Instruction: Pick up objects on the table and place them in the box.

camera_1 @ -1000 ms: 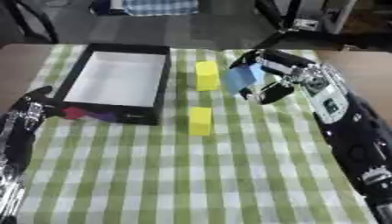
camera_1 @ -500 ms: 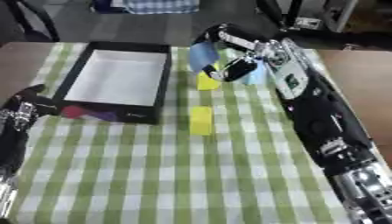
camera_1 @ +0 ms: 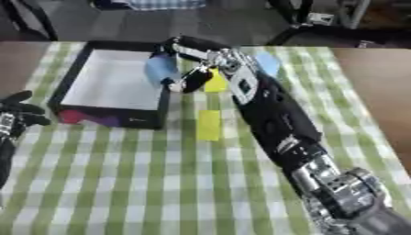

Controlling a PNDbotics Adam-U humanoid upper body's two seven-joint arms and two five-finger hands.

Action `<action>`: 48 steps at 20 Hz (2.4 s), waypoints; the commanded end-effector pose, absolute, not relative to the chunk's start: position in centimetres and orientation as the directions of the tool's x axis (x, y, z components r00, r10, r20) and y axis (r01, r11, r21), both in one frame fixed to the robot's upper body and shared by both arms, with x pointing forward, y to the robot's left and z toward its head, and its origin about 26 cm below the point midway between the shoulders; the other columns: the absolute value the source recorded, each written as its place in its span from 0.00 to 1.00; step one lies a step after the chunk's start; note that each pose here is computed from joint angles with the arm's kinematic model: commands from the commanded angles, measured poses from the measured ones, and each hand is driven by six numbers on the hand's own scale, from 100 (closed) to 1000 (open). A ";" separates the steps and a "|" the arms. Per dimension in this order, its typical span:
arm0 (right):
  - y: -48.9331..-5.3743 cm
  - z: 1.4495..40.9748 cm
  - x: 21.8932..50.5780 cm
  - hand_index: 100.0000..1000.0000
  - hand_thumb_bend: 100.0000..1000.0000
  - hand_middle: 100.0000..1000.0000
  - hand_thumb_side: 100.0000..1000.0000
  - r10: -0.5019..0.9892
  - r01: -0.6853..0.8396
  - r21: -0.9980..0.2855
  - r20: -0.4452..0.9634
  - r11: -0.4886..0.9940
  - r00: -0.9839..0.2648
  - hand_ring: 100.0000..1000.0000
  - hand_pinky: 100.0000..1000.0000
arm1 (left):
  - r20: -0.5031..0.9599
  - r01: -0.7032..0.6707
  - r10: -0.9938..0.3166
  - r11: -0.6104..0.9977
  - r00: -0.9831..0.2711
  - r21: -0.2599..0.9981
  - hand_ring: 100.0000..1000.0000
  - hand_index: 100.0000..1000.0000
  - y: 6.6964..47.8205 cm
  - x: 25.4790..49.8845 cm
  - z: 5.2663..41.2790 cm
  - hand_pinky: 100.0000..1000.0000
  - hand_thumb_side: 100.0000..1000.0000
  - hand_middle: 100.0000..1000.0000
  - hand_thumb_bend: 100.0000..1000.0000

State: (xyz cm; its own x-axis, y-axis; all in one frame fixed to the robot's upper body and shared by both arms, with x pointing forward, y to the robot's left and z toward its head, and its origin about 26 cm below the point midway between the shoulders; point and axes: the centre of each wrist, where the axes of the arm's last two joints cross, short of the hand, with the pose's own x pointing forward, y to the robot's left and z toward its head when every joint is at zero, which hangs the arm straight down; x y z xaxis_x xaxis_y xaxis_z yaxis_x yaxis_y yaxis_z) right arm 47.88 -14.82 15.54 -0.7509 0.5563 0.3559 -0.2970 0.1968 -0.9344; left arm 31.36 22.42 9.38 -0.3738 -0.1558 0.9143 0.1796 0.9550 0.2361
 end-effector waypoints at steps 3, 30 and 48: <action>-13.2 16.7 48.0 0.56 0.00 0.48 0.03 0.536 -0.245 -0.949 0.316 0.200 -0.783 0.74 0.87 | 0.903 0.209 -0.138 0.948 -0.407 0.240 0.51 0.82 21.8 31.6 10.3 0.77 0.73 0.52 0.02; -17.7 19.0 48.1 0.91 0.21 0.90 0.62 0.687 0.057 -0.948 0.185 0.313 -0.703 0.85 0.90 | 0.909 0.199 -0.151 0.949 -0.388 0.243 0.51 0.82 22.2 31.5 9.7 0.77 0.73 0.52 0.01; -30.8 13.6 48.6 0.92 0.15 0.92 0.67 0.937 0.024 -0.944 0.324 0.330 -0.130 0.93 0.94 | 0.914 0.157 -0.184 0.954 -0.363 0.255 0.51 0.82 23.3 31.2 9.1 0.77 0.73 0.52 0.01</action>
State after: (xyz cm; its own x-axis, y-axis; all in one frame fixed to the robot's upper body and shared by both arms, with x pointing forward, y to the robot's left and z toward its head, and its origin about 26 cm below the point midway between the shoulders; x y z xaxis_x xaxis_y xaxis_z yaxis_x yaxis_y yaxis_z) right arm 48.34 -29.77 12.17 -0.1482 0.9251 0.3496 -0.0088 0.3523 -0.9359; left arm 31.11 22.91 8.49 -0.3452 -0.1675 0.9235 0.1703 0.9564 0.2372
